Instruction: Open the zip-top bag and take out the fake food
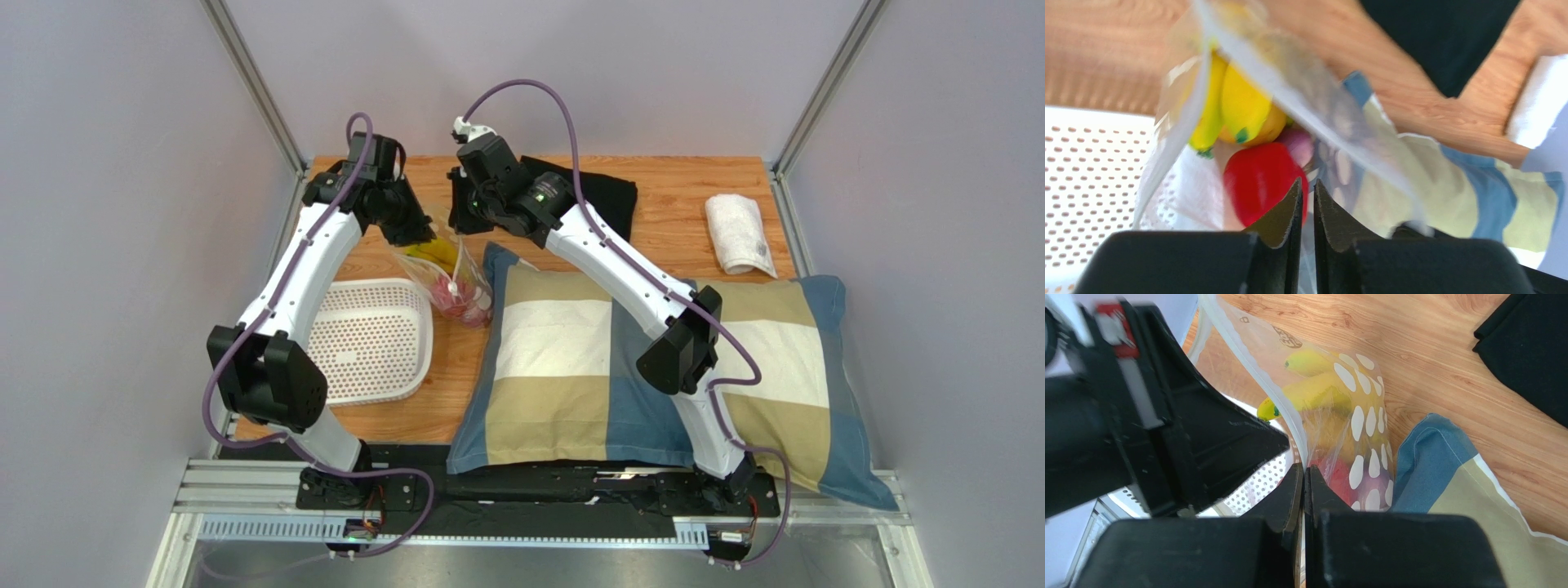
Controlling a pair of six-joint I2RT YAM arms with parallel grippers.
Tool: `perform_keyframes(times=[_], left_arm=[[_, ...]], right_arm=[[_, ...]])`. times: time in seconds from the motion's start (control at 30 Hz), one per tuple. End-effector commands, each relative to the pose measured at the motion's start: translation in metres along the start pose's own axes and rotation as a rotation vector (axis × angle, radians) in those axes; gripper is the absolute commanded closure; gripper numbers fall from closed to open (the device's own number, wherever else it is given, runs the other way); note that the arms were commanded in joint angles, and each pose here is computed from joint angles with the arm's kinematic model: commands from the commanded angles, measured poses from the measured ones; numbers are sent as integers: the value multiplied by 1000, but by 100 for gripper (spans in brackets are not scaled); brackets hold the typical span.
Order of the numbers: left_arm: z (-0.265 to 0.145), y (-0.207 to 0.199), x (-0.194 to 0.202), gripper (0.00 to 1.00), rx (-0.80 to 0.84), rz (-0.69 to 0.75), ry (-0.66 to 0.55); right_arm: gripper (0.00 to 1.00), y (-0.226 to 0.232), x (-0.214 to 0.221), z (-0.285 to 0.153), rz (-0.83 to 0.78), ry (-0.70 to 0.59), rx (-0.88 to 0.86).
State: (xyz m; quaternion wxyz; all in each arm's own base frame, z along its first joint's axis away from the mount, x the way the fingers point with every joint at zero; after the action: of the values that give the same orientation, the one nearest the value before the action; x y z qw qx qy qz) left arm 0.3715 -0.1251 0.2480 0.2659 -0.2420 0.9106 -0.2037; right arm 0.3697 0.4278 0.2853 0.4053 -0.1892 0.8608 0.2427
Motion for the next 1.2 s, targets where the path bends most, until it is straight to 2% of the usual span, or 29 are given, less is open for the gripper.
perform_keyframes(times=[0.0, 0.03, 0.1, 0.13, 0.23, 0.4, 0.73, 0.8, 0.9, 1.0, 1.1, 1.17], left_arm=[[-8, -3, 20, 77, 31, 16, 37], [-5, -2, 28, 66, 43, 34, 70], [-4, -6, 41, 53, 74, 76, 99], [-3, -5, 49, 36, 94, 115, 115], [-3, 1, 63, 32, 92, 160, 149], [-4, 20, 72, 31, 55, 247, 155], [22, 32, 96, 28, 92, 401, 330], [26, 37, 96, 29, 80, 437, 331], [30, 40, 95, 39, 93, 466, 306], [27, 36, 94, 45, 140, 478, 250], [24, 32, 97, 46, 203, 501, 230], [26, 31, 102, 41, 232, 511, 258]], right_arm=[[100, 10, -35, -33, 50, -109, -16], [100, 10, -35, -32, 50, -109, -16], [100, 10, -35, -31, 52, -110, -18], [100, 11, -34, -31, 51, -107, -22], [100, 12, -30, -29, 58, -94, -30], [100, 9, -24, -28, 54, -86, -25], [100, 2, -4, -23, 36, -37, -19], [100, 1, -2, -23, 32, -32, -15], [100, 1, -6, -26, 34, -42, -13], [100, 2, -13, -30, 27, -50, -15], [100, 5, -18, -34, 39, -59, -29], [100, 6, -18, -33, 53, -55, -40]])
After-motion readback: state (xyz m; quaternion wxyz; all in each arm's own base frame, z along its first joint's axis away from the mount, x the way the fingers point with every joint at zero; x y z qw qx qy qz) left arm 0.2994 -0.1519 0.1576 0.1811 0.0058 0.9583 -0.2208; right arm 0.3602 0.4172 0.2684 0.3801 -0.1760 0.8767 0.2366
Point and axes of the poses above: each gripper's point midway between its finger pads, its own z axis out along the fingers, its own y axis along the line the jaws close on, x = y × z, the point moved 2 cm from there along -z, back along the fingers, and after that the axes turned 7 degrees about -z, right-handed, at the moved point
